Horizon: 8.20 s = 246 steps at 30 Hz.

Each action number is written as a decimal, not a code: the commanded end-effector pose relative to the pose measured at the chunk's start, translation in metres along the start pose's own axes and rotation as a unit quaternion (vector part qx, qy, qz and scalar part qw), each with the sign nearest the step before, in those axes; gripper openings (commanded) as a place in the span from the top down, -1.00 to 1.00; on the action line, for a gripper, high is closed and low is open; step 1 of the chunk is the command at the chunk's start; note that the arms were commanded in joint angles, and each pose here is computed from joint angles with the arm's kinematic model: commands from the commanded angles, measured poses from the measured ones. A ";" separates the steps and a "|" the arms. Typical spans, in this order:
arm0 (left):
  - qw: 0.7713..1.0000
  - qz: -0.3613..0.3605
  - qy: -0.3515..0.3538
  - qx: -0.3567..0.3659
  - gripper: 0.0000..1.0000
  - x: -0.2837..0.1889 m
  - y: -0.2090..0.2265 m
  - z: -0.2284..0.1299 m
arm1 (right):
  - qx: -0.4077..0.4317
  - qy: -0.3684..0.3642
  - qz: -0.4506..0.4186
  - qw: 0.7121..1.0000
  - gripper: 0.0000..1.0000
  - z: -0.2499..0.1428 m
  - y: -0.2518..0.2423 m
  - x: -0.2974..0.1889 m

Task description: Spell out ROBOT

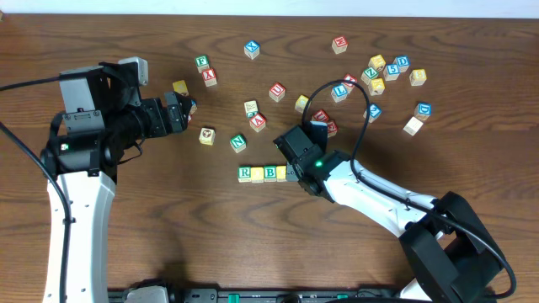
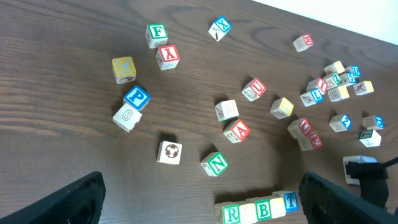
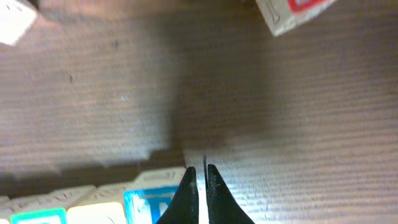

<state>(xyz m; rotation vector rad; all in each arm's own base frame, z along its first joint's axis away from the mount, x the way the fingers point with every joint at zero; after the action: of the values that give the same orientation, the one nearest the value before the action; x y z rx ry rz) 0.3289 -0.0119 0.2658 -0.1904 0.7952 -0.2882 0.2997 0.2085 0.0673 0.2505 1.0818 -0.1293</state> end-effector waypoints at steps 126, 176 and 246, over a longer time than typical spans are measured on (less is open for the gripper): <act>1.000 -0.005 -0.012 0.008 -0.96 -0.005 -0.002 0.008 | 0.002 0.009 -0.041 0.999 0.98 -0.022 0.000 -0.002; 1.000 -0.005 -0.012 0.008 -0.96 -0.005 -0.002 0.008 | 0.011 -0.077 -0.075 0.994 0.98 0.042 -0.045 -0.055; 0.980 0.178 -0.055 0.074 -0.96 -0.030 0.006 -0.096 | 0.063 -0.185 0.007 0.981 -0.99 0.066 -0.087 -0.185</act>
<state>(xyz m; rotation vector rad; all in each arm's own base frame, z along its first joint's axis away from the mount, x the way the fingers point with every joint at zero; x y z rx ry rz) 0.2550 -0.0074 0.2310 0.0341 0.7436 -0.0533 0.2480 0.1065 0.2425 0.3313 0.7239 -0.2103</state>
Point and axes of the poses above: each gripper's point midway between its finger pads, its own x axis out along the fingers, its own y axis along the line the jaws close on, z = x × y, the point moved 4 cm from there along -x, back along the fingers, and after that the axes turned 9 degrees about x, right-handed, at the moved point
